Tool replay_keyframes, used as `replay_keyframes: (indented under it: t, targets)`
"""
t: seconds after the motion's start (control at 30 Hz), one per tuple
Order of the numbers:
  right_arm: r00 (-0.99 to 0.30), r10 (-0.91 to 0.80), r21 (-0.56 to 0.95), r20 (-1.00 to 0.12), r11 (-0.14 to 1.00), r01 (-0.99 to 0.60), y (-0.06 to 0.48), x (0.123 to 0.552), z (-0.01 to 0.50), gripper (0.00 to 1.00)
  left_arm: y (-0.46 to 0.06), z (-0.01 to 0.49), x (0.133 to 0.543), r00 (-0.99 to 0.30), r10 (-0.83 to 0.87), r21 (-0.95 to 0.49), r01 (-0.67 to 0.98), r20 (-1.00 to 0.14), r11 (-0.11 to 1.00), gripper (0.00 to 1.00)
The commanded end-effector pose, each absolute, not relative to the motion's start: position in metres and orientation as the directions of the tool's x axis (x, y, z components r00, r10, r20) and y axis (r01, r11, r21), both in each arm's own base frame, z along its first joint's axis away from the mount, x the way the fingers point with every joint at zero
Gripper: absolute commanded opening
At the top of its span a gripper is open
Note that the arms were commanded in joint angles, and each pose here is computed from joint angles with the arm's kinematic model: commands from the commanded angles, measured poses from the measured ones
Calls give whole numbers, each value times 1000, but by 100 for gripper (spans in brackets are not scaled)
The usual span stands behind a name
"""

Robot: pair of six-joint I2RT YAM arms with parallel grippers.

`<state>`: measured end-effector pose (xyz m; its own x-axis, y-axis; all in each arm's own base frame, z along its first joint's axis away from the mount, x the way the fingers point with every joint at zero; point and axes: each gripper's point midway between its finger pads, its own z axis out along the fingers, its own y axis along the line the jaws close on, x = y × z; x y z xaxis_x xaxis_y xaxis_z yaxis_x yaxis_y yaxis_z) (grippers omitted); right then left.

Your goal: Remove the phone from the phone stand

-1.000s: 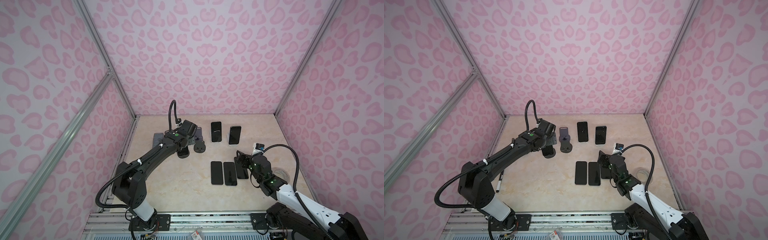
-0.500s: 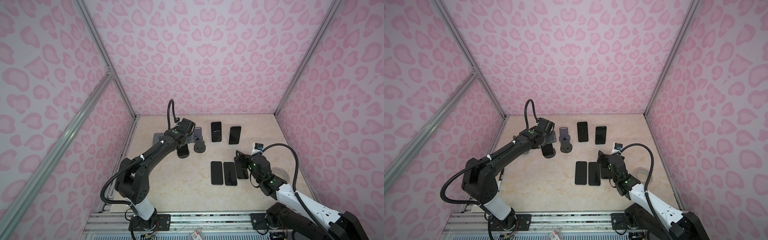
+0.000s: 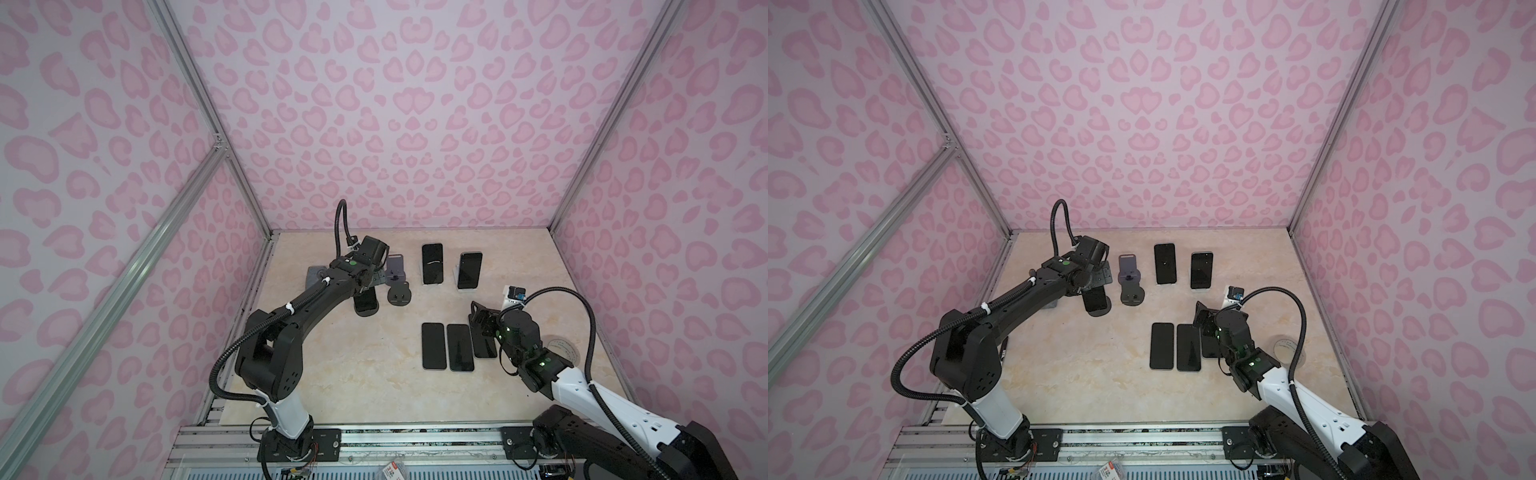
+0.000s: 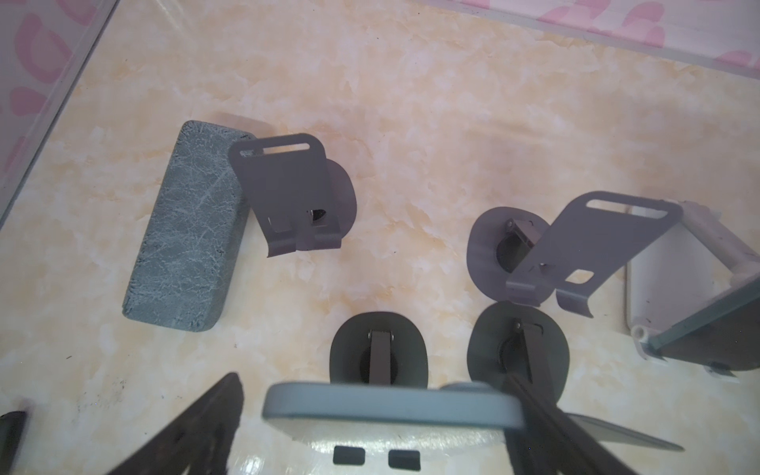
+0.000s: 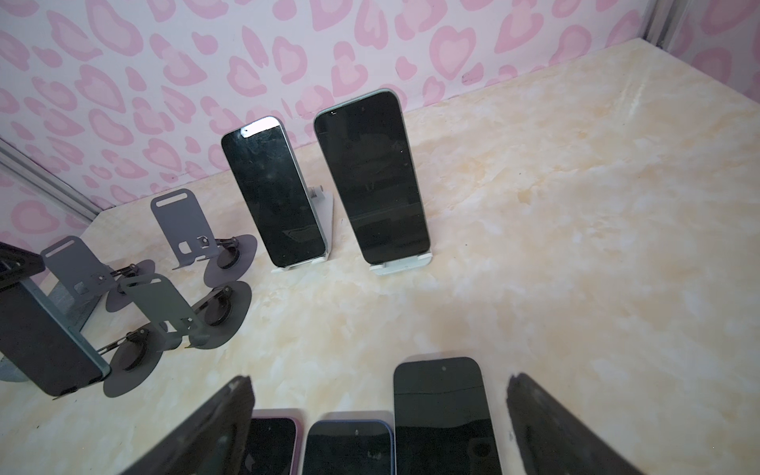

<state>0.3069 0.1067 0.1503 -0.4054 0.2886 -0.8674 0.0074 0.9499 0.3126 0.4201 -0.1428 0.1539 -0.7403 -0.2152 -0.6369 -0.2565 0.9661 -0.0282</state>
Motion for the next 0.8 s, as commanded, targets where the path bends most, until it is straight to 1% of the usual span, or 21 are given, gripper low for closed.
replay_keyframes:
  t: [0.0,0.13,0.47,0.7,0.77]
  targets:
    - [-397,280,300,-874,954,13,105,308,152,98,-141,153,427,-722,-216,-22,-268,-657,963,98]
    - [-389,283,301,-877,954,16,104,307,153,98,-142,151,430,-714,-221,-32,-269,-664,963,91]
    - [-392,282,300,-876,954,15,105,307,152,98,-136,149,428,-705,-216,-11,-284,-676,959,79]
    - [-393,279,298,-876,955,14,105,307,152,98,-134,154,426,-705,-205,-4,-275,-679,961,67]
    - [-394,279,299,-876,954,13,106,308,151,98,-134,155,425,-705,-201,-3,-271,-681,962,66]
